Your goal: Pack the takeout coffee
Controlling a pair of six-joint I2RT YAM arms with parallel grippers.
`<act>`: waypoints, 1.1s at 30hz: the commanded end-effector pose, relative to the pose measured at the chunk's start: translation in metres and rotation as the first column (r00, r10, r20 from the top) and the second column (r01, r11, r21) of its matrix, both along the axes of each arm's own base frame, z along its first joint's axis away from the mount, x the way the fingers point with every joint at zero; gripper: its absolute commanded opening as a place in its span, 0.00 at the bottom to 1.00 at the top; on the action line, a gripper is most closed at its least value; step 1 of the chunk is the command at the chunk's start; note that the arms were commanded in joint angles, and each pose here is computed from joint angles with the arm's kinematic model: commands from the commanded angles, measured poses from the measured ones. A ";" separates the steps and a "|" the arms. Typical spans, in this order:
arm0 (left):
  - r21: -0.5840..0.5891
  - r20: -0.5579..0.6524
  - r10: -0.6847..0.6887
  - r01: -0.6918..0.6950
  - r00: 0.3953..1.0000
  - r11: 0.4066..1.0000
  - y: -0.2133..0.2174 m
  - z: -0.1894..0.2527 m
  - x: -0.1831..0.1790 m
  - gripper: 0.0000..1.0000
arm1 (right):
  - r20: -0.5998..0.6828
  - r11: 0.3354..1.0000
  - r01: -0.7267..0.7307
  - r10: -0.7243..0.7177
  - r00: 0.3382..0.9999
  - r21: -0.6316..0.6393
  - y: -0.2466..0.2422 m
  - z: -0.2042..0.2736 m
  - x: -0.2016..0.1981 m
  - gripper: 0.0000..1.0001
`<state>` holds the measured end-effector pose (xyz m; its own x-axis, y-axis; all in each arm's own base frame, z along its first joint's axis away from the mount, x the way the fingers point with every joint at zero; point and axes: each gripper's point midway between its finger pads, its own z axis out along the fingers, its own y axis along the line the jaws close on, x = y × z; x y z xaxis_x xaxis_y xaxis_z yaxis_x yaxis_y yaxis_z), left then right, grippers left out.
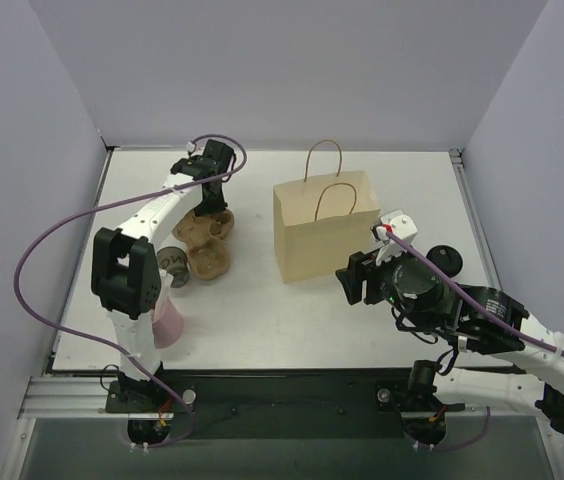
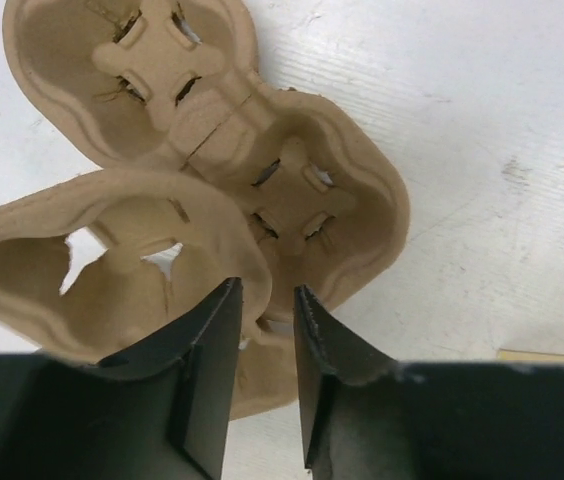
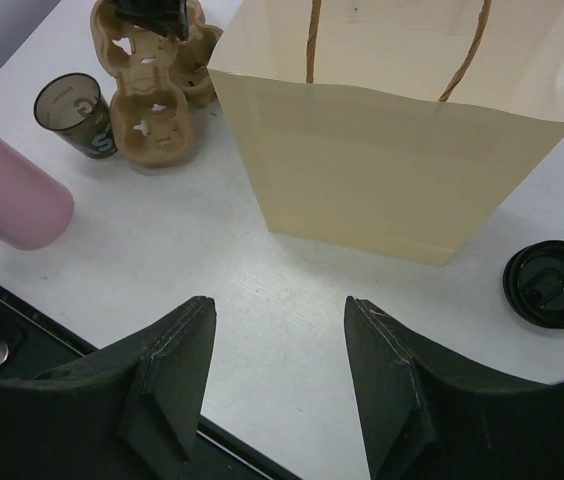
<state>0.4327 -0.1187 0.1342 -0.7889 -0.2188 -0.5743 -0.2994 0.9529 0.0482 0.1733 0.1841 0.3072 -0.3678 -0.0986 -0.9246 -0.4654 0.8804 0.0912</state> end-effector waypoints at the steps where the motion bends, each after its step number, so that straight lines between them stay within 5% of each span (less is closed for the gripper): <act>1: 0.057 0.068 0.061 -0.065 0.996 0.996 0.005 0.025 0.004 0.42 | 0.014 1.000 0.011 -0.012 1.000 0.019 -0.001 0.005 0.001 0.54; 9: 0.076 0.126 0.197 -0.207 0.972 0.975 0.008 0.029 -0.024 0.60 | 0.014 1.000 0.014 -0.014 1.000 0.023 -0.003 0.003 0.000 0.54; 33: -0.056 0.209 0.323 -0.318 0.923 0.946 0.043 -0.017 -0.040 0.61 | 0.011 1.000 0.009 -0.010 1.000 0.027 -0.007 0.004 -0.003 0.54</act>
